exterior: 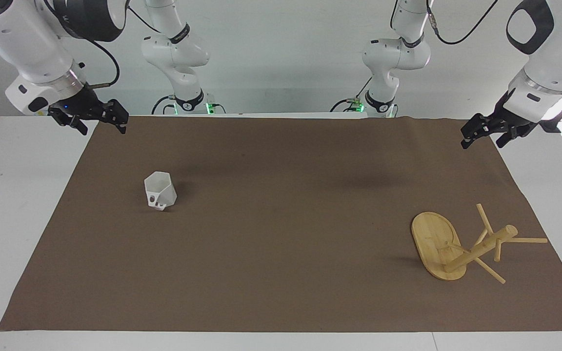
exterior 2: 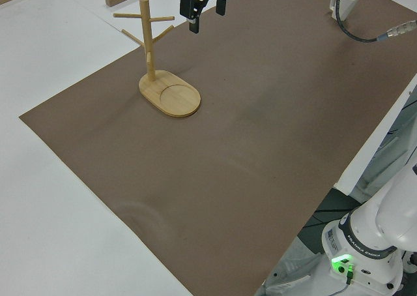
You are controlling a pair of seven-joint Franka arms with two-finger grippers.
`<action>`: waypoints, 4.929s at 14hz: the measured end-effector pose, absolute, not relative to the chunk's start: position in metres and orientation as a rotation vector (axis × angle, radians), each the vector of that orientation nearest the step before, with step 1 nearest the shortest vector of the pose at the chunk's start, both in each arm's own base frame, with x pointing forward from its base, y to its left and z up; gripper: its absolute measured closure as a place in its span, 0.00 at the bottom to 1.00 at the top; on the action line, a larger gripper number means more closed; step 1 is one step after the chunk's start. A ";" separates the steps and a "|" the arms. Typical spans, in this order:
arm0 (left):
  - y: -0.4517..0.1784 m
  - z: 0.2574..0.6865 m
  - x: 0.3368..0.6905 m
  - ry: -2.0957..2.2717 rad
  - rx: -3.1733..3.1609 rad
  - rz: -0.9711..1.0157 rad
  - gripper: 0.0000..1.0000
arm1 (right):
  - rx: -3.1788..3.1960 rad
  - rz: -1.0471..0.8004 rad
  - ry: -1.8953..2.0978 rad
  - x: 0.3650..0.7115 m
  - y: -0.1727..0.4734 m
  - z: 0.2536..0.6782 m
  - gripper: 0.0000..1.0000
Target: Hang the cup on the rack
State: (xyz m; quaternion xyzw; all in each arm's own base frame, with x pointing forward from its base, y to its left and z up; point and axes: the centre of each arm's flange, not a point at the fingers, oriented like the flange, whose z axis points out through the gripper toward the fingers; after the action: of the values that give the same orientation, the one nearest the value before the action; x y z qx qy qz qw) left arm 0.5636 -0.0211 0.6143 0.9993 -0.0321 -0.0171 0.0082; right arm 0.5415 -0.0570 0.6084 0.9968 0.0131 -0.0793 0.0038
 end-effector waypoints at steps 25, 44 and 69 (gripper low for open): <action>-0.021 0.614 0.564 -0.100 3.123 -0.053 0.00 | 2.959 0.539 2.128 0.555 -0.274 0.409 0.00; -0.021 0.614 0.564 -0.100 3.123 -0.054 0.00 | 2.517 2.051 2.489 0.488 -0.208 0.195 0.00; -0.021 0.614 0.564 -0.100 3.123 -0.054 0.00 | 2.400 2.102 2.496 0.512 -0.156 0.191 0.00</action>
State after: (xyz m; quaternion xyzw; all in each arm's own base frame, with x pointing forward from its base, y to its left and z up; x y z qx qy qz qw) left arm 0.5636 -0.0211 0.6142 0.9993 -0.0321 -0.0171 0.0082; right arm 0.5123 -0.1557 0.1906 0.5324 0.5537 0.4663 -0.4388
